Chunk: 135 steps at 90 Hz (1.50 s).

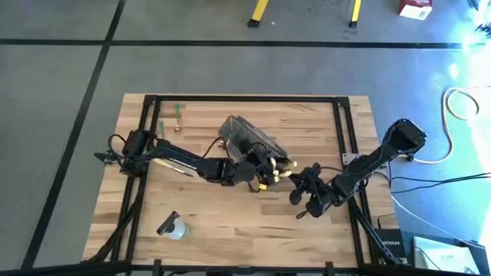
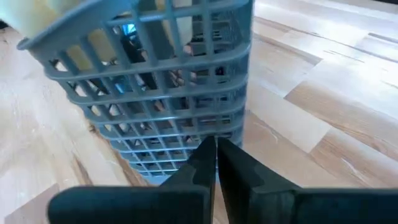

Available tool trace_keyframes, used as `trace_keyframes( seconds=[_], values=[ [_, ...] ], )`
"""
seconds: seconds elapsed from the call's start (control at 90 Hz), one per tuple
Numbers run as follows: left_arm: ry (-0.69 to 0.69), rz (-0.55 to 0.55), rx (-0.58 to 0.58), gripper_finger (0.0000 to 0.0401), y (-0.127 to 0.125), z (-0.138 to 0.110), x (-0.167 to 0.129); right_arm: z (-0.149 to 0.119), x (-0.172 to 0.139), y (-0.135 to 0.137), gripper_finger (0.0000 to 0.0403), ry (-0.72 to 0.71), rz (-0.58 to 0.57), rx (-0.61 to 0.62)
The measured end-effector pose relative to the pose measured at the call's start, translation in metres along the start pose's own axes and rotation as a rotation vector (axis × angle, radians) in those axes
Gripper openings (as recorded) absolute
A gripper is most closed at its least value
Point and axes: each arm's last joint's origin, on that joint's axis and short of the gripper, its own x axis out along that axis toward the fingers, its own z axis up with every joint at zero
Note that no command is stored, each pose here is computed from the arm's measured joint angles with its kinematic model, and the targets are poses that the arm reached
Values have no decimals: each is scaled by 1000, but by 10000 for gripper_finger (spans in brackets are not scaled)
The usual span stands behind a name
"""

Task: Sort silverware
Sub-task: Put the black fork into the cutlery rack, then put the silver knife into the cutlery rack

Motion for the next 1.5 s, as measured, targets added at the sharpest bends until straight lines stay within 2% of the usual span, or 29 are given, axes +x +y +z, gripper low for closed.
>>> trace_keyframes(
  seconds=[0.133, 0.233, 0.411, 0.578, 0.7, 0.933, 1.122, 1.211, 1.333, 1.5],
  values=[
    [-41, -31, 96, 160, -5, 16, -19, 0, 0, 0, 0, 1, -1, -12],
    [-64, -4, 142, 174, -5, 28, -35, 0, 0, 0, 0, 12, 3, -33],
    [19, 52, 216, 188, 11, 38, -54, -2, 0, 1, 4, 54, 23, -43],
    [277, 100, 271, 192, 41, 28, -80, -6, -6, 4, 28, 81, 68, -54],
    [498, 103, 361, 192, 69, 19, -102, -10, -12, 6, 62, 77, 95, -70],
    [942, 160, 399, 192, 116, 3, -119, -14, -19, 8, 110, 77, 122, -105],
    [1146, 7, 405, 192, 129, -2, -115, -14, -21, 8, 117, 55, 126, -123],
    [1266, -73, 430, 185, 137, -19, -113, -14, -21, 8, 117, 56, 126, -131],
    [1501, -120, 439, 172, 156, -62, -116, -15, -21, 8, 117, 57, 126, -132],
    [1744, -43, 409, 164, 177, -117, -121, -14, -20, 8, 117, 54, 124, -153]
  ],
)
